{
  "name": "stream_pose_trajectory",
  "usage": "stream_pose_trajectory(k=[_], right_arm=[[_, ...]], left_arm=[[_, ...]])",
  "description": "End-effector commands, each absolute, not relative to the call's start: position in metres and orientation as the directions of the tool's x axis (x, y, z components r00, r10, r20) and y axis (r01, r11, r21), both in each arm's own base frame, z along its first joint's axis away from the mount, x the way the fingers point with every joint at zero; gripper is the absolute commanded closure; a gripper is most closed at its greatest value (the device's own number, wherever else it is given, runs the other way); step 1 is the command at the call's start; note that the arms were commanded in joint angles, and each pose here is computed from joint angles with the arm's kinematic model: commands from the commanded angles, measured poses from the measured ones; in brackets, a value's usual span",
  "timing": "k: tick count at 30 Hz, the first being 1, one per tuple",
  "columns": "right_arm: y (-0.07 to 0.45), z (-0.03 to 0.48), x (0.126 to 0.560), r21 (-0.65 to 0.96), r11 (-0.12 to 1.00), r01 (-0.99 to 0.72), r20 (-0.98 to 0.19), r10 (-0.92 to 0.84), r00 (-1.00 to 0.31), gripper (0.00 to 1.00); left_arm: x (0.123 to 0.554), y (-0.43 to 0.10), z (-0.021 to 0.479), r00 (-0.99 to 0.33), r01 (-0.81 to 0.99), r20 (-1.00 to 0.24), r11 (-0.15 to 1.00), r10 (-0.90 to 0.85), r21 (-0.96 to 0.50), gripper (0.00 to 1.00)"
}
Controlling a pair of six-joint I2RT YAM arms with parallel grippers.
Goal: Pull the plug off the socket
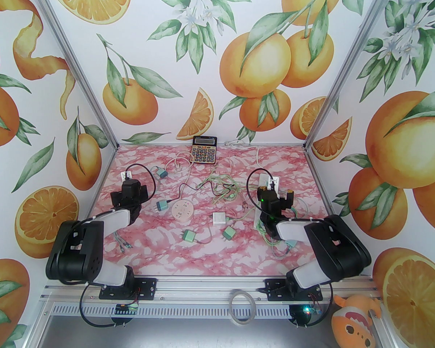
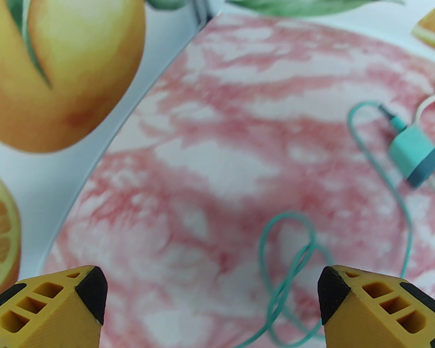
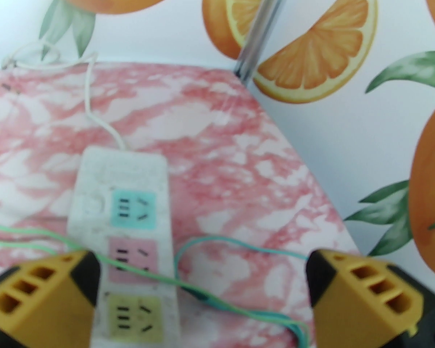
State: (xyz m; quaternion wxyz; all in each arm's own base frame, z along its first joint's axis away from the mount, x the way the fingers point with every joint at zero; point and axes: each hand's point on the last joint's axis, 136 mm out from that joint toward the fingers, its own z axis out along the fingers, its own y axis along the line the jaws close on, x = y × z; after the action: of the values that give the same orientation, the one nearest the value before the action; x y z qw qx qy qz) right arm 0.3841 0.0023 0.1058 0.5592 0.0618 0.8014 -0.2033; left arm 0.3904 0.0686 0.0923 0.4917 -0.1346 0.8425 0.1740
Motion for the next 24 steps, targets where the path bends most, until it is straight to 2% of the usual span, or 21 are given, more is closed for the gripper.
stream_pose_trajectory(k=[1, 5, 7, 8, 9, 11, 13, 15, 17, 24], right_arm=[[0.006, 0.124, 0.407, -0.108, 0.966, 0.233, -0.955, -0.036, -0.294, 0.00], [0.008, 0.116, 0.401, -0.007, 0.993, 0.122, -0.966, 0.025, -0.259, 0.00], [0.014, 0.122, 0.393, 0.000, 0.998, 0.070, -0.986, 0.012, -0.166, 0.00], [0.015, 0.120, 0.389, 0.001, 0.998, 0.065, -0.983, 0.013, -0.183, 0.00], [0.013, 0.118, 0.389, 0.001, 0.997, 0.074, -0.980, 0.015, -0.198, 0.00], [0.004, 0.120, 0.396, 0.011, 0.991, 0.136, -0.982, 0.036, -0.185, 0.00], [0.001, 0.114, 0.397, 0.003, 0.988, 0.156, -0.970, 0.041, -0.241, 0.00], [-0.006, 0.120, 0.394, 0.013, 0.980, 0.196, -0.982, 0.050, -0.185, 0.00], [-0.020, 0.119, 0.389, 0.024, 0.958, 0.285, -0.980, 0.079, -0.182, 0.00], [-0.015, 0.119, 0.392, 0.013, 0.965, 0.261, -0.980, 0.065, -0.190, 0.00]], left_arm=[[0.413, 0.048, 0.117, -0.318, -0.287, -0.948, 0.953, 0.003, 0.099, 0.00], [0.413, 0.027, 0.118, -0.288, -0.169, -0.956, 0.979, 0.057, 0.109, 0.00], [0.414, 0.012, 0.112, -0.272, -0.073, -0.958, 0.991, 0.088, 0.112, 0.00], [0.415, 0.006, 0.104, -0.265, -0.039, -0.958, 0.992, 0.106, 0.120, 0.00], [0.417, 0.001, 0.107, -0.221, -0.016, -0.968, 0.993, 0.114, 0.121, 0.00], [0.416, 0.000, 0.103, -0.271, -0.004, -0.956, 0.993, 0.112, 0.118, 0.00], [0.416, 0.000, 0.104, -0.252, -0.008, -0.961, 0.993, 0.113, 0.119, 0.00], [0.416, 0.000, 0.104, -0.255, -0.009, -0.960, 0.993, 0.115, 0.121, 0.00], [0.416, 0.000, 0.104, -0.263, -0.006, -0.958, 0.993, 0.115, 0.121, 0.00], [0.417, -0.001, 0.105, -0.257, -0.007, -0.959, 0.992, 0.120, 0.126, 0.00]])
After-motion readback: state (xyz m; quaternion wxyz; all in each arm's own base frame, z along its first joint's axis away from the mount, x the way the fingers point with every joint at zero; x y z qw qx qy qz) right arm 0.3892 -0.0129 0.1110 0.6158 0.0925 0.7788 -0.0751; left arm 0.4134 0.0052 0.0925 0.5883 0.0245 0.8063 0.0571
